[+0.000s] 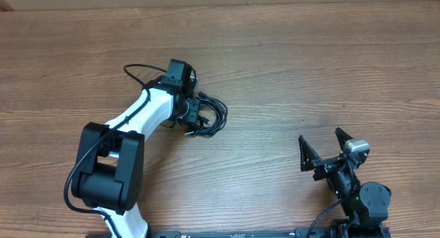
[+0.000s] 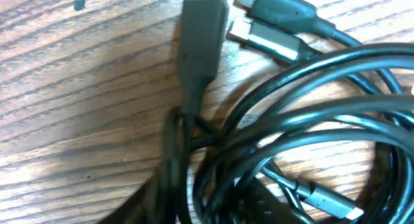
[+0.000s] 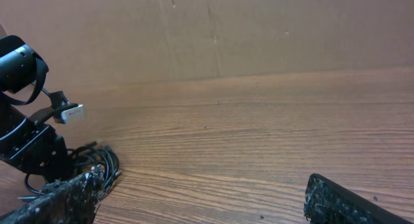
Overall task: Untangle cables
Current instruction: 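Lower the left gripper and grasp the black cable bundle, then lift the grasped cable bundle with the left gripper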
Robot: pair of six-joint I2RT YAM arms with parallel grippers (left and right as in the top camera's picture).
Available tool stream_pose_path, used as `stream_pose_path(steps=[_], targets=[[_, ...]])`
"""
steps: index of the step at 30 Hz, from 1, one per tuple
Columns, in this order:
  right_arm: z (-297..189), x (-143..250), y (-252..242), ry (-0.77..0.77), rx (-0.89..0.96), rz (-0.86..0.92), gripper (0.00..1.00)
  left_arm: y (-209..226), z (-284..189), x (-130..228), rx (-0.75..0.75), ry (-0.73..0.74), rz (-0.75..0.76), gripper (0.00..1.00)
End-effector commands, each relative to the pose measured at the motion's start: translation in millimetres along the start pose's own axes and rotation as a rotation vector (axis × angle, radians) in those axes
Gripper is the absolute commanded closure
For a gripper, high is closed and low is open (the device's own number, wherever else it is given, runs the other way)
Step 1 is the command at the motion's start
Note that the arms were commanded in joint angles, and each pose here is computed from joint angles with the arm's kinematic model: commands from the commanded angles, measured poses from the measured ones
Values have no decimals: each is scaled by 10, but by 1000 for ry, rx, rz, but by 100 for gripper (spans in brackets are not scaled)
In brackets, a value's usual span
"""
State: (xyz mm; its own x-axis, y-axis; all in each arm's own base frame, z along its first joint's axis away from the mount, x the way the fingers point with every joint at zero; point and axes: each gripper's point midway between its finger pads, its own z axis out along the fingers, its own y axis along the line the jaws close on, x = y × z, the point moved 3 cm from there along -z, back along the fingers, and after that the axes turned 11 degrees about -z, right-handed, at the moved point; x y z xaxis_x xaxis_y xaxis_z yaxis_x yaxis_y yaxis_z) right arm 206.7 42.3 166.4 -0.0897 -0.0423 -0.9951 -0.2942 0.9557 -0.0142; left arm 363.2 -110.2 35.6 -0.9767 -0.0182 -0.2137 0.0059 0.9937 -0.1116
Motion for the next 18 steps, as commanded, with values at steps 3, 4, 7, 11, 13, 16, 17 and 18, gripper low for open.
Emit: stream_pose_path(steps=[3, 4, 7, 11, 13, 16, 17, 18], targets=[[-11, -43, 2, -14, -1, 5, 0, -13, 21, -47, 6, -4, 5, 75], [-11, -43, 2, -14, -1, 5, 0, -15, 21, -48, 6, -4, 5, 79], [-11, -43, 2, -14, -1, 5, 0, -17, 21, -52, 7, -6, 2, 95], [-11, -43, 2, -14, -1, 5, 0, -42, 20, -44, 25, -1, 2, 96], [-11, -43, 2, -14, -1, 5, 0, -65, 19, -38, 41, 4, 2, 96], [-11, -43, 2, -14, -1, 5, 0, -106, 17, -26, 71, 12, 2, 96], [-11, -43, 2, -14, -1, 5, 0, -119, 16, -22, 80, 15, 2, 96], [-11, -43, 2, -14, -1, 5, 0, -127, 15, -18, 86, 17, -2, 96]])
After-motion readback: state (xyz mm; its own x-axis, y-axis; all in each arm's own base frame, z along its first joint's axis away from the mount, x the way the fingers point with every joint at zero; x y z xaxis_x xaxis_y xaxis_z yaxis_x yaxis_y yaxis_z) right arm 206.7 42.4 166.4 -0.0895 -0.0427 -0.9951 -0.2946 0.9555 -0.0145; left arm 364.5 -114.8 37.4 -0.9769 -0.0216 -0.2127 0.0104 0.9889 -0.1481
